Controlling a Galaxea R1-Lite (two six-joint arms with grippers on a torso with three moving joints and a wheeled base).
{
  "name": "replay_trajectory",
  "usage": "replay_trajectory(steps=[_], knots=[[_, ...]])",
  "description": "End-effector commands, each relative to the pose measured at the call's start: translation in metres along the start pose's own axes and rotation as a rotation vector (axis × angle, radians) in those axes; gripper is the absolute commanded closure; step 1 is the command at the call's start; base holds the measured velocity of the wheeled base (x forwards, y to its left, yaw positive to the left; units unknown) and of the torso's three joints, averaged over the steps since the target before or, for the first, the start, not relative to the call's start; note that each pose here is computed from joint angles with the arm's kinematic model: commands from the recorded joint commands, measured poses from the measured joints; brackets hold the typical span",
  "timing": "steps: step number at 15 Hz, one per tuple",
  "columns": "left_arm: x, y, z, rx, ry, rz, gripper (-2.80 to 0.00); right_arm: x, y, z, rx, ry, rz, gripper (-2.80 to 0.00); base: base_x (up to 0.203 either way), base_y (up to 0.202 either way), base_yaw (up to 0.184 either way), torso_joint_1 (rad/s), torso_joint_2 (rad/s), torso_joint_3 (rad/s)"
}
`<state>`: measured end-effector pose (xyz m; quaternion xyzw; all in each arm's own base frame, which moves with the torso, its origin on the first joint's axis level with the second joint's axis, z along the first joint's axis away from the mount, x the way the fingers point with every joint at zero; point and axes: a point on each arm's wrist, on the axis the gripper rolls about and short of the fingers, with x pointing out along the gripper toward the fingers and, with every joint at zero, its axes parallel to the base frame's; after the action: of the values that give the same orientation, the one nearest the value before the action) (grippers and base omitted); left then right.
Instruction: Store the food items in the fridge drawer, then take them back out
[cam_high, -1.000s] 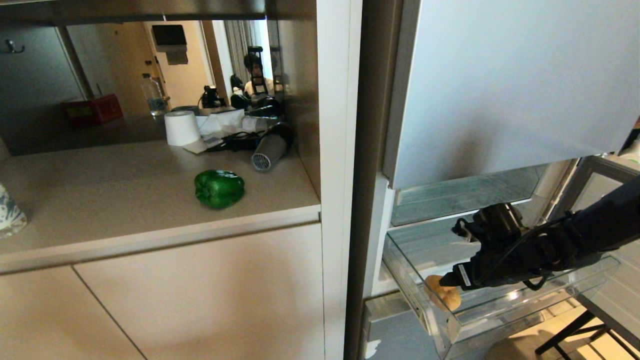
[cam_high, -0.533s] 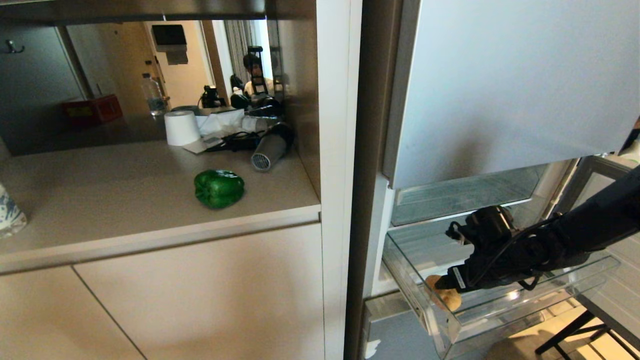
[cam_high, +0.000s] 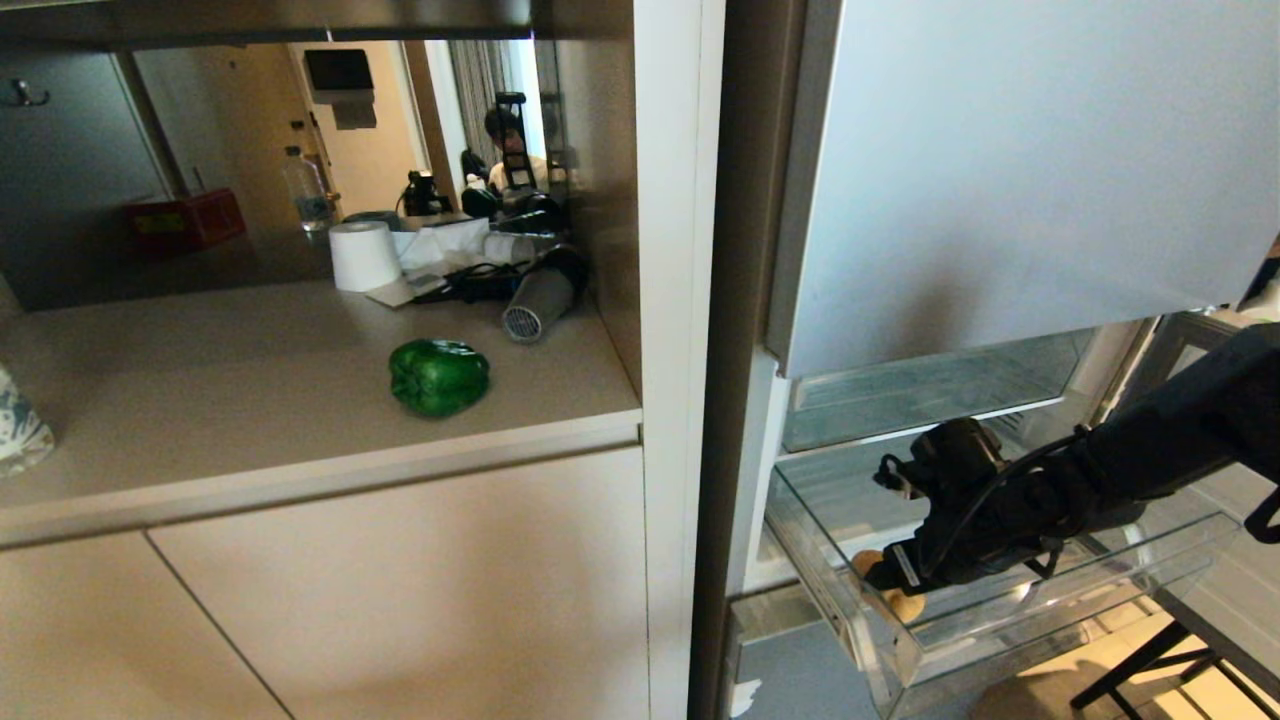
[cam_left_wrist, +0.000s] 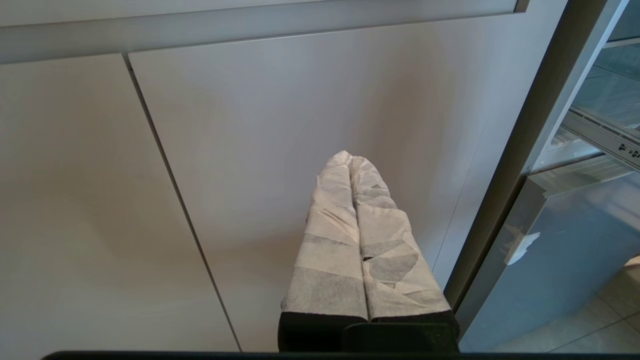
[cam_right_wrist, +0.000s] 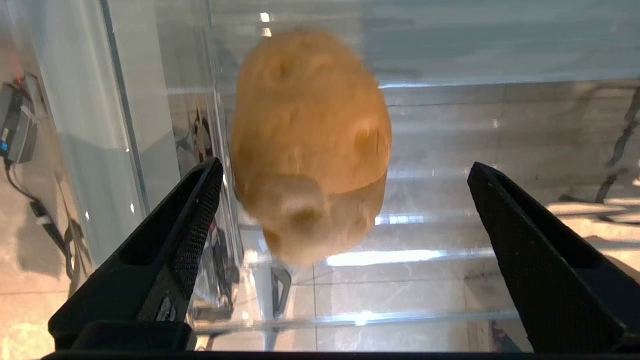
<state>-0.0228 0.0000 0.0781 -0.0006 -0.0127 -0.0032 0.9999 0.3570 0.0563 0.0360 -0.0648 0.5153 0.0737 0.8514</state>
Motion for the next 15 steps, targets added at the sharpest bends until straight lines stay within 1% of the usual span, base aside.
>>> replay_trajectory(steps=[1,5,15], knots=[[0.001,0.000,-0.003,0.000,0.008,0.000,0.00,0.006,0.000,0.001,-0.002,0.008,0.001,-2.80,0.000,0.000,0.000,0.000,0.00,0.000],[0.001,0.000,-0.003,0.000,0.008,0.000,0.00,0.014,0.001,0.002,-0.006,0.020,0.003,-2.80,0.000,0.000,0.000,0.000,0.00,0.000],[0.001,0.000,-0.003,0.000,0.008,0.000,0.00,0.017,0.008,0.002,-0.025,0.047,0.011,-2.80,0.000,0.000,0.000,0.000,0.00,0.000]])
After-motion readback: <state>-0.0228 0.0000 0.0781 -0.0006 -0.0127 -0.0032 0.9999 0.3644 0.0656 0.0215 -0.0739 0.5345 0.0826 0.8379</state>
